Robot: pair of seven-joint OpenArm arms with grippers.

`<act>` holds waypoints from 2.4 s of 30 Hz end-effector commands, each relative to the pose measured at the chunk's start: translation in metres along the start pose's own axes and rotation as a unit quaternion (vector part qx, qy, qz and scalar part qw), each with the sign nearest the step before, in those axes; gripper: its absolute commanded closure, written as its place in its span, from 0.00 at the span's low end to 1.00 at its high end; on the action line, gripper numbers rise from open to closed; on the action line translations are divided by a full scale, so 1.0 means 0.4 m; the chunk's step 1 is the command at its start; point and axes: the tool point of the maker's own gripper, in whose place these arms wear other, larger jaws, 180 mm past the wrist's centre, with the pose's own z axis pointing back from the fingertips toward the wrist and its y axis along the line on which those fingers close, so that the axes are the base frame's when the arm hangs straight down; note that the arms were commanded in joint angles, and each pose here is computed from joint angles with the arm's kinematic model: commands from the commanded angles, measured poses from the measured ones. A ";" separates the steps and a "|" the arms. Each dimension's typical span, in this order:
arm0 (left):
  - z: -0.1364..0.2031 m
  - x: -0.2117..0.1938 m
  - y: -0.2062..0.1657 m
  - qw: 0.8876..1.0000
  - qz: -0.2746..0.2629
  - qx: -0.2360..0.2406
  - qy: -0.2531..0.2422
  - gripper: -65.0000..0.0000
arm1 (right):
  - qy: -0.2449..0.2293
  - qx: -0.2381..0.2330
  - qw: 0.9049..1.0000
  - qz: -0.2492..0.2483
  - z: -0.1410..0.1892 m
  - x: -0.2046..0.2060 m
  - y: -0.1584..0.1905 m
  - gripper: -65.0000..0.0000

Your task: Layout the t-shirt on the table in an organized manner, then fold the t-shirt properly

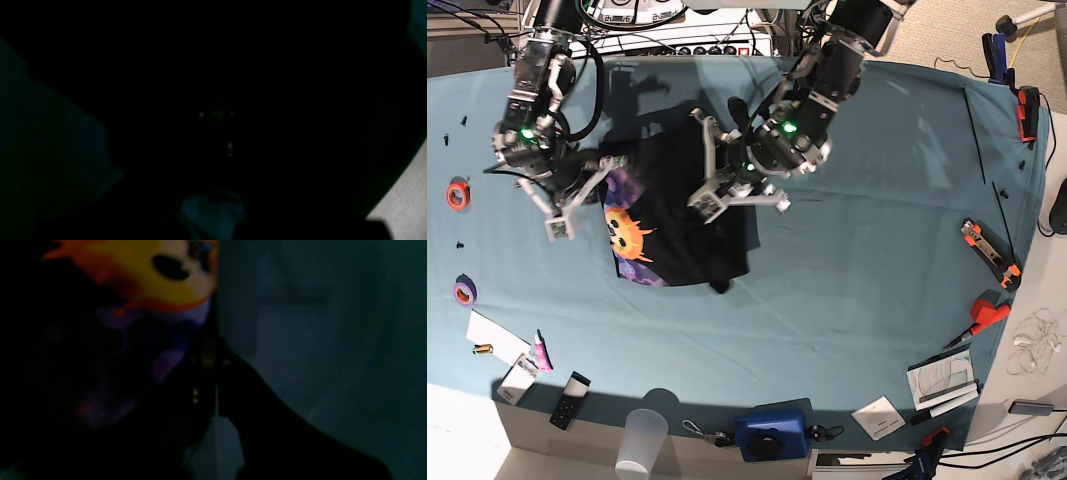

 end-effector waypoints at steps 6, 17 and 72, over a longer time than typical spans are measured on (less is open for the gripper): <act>0.007 -0.026 0.001 1.000 0.005 0.014 0.026 1.00 | 0.022 0.017 1.000 -0.013 -0.024 -0.075 0.007 0.98; 0.074 0.031 -0.007 0.999 0.033 0.033 -0.029 1.00 | 0.030 0.072 0.997 -0.014 -0.009 -0.081 0.036 0.98; 0.319 0.063 0.212 0.957 0.022 0.280 -0.068 1.00 | -0.147 0.012 0.989 -0.022 0.192 0.174 -0.120 1.00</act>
